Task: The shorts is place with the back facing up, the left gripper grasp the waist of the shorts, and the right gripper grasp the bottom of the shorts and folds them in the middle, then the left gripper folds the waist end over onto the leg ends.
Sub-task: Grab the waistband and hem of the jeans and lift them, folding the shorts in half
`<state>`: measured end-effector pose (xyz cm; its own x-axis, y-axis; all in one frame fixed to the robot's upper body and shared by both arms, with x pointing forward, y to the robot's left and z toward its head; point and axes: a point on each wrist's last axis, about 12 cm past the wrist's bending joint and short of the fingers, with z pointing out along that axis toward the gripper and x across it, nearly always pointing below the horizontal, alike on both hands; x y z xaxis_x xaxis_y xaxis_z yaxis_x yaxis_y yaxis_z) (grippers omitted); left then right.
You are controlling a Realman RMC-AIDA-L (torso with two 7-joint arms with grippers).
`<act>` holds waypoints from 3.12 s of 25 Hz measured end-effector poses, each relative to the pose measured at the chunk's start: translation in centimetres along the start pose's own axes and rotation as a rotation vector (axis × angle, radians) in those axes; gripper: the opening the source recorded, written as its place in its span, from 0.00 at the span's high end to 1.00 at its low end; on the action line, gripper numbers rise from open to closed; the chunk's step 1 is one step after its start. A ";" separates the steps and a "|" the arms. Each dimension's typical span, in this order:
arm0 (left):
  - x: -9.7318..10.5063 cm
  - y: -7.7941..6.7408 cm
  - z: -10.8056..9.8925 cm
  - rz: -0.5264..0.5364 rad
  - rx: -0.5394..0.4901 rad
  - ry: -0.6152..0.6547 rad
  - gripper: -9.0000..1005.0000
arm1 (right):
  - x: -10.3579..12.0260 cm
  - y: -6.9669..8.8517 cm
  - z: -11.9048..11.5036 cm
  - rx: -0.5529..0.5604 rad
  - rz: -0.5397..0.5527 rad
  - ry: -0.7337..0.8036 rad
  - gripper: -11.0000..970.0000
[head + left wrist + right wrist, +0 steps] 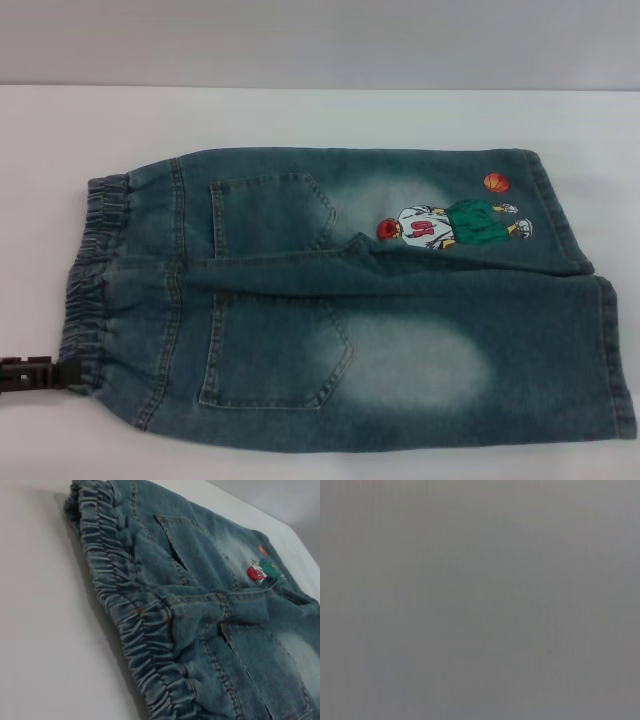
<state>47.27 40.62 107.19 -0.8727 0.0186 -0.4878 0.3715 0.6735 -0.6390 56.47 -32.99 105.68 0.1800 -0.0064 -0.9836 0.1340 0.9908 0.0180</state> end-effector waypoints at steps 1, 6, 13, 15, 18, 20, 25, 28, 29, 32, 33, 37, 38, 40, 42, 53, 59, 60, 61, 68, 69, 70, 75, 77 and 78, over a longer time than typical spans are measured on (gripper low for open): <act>0.0 0.0 0.0 -0.001 -0.002 0.000 0.19 | 0.0 0.0 0.0 0.000 0.000 0.000 0.39; -0.1 0.2 -0.4 -0.003 -0.013 0.000 0.19 | 0.0 0.0 0.0 0.000 0.000 0.000 0.39; -0.1 0.2 -0.4 -0.003 -0.016 -0.001 0.19 | 0.0 0.0 0.0 -0.001 0.001 -0.002 0.39; -0.2 0.3 -0.4 -0.003 -0.019 -0.002 0.19 | 0.0 0.0 0.0 -0.001 0.001 -0.002 0.39; -0.2 0.3 -0.4 -0.003 -0.024 -0.003 0.20 | 0.0 0.1 0.1 -0.001 0.001 -0.003 0.39; -0.2 0.3 -0.3 -0.003 -0.025 -0.003 0.20 | 0.0 0.1 0.0 -0.001 0.002 -0.002 0.39; 0.0 0.3 -0.1 -0.009 -0.027 0.008 0.20 | 0.0 0.0 0.0 -0.001 0.001 -0.001 0.39; 0.1 0.3 -0.1 -0.013 -0.029 0.014 0.20 | 0.0 0.0 0.0 -0.001 0.001 -0.001 0.39; 0.2 0.3 0.0 -0.017 -0.031 0.022 0.20 | 0.0 0.0 0.0 -0.001 0.001 -0.001 0.39; 0.2 0.3 0.2 -0.018 -0.030 0.027 0.20 | 0.0 0.0 0.0 -0.001 0.001 -0.001 0.39; 0.2 0.3 0.3 -0.018 -0.030 0.028 0.20 | 0.0 0.0 0.0 -0.001 0.001 0.000 0.39; 0.2 0.3 0.3 -0.018 -0.028 0.028 0.20 | 0.0 0.0 -0.1 0.000 0.000 0.000 0.39; 0.2 0.3 0.3 -0.018 -0.028 0.028 0.20 | 0.0 0.0 -0.1 0.000 0.000 0.001 0.39; 0.2 0.3 0.4 -0.018 -0.028 0.028 0.20 | 0.0 -0.1 -0.1 0.001 0.000 0.002 0.39; 0.2 0.2 0.4 -0.017 -0.026 0.028 0.20 | 0.1 -0.1 -0.1 0.001 -0.001 0.002 0.39; -0.5 -0.1 0.8 0.001 -0.009 0.022 0.20 | 0.1 -0.2 -0.2 0.006 0.000 0.003 0.39; -1.2 -0.2 1.1 0.020 -0.001 0.015 0.20 | 0.1 -0.2 -0.1 0.004 -0.002 0.002 0.39; -1.3 -0.3 1.1 0.024 -0.001 0.015 0.20 | 0.1 -0.2 -0.1 0.005 -0.001 0.002 0.39; -1.6 -0.3 1.2 0.029 0.000 0.014 0.20 | 0.1 -0.2 -0.1 0.006 -0.001 0.002 0.39; -1.9 -0.5 1.6 0.038 0.002 0.028 0.20 | 0.1 -0.3 -0.1 0.009 -0.001 0.003 0.39; -1.8 -0.5 1.6 0.034 0.002 0.031 0.20 | 0.1 -0.3 -0.1 0.010 -0.001 0.003 0.39; -1.8 -0.5 1.6 0.034 0.002 0.031 0.20 | 0.1 -0.3 -0.2 0.011 -0.001 0.003 0.39; -1.3 -0.3 1.2 0.013 0.002 0.039 0.20 | 0.1 -0.3 -0.1 0.011 -0.002 0.003 0.39; -1.2 -0.3 1.0 0.007 -0.002 0.040 0.20 | 0.1 -0.3 -0.1 0.010 -0.001 0.003 0.39; -1.2 -0.3 0.9 0.006 -0.002 0.039 0.20 | 0.0 -0.3 -0.1 0.009 -0.001 0.002 0.39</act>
<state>48.50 39.73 107.41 -0.8824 0.0513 -0.4677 0.3758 0.6748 -0.6351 56.35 -33.25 105.61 0.1774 -0.0075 -0.9841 0.1434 0.9895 0.0183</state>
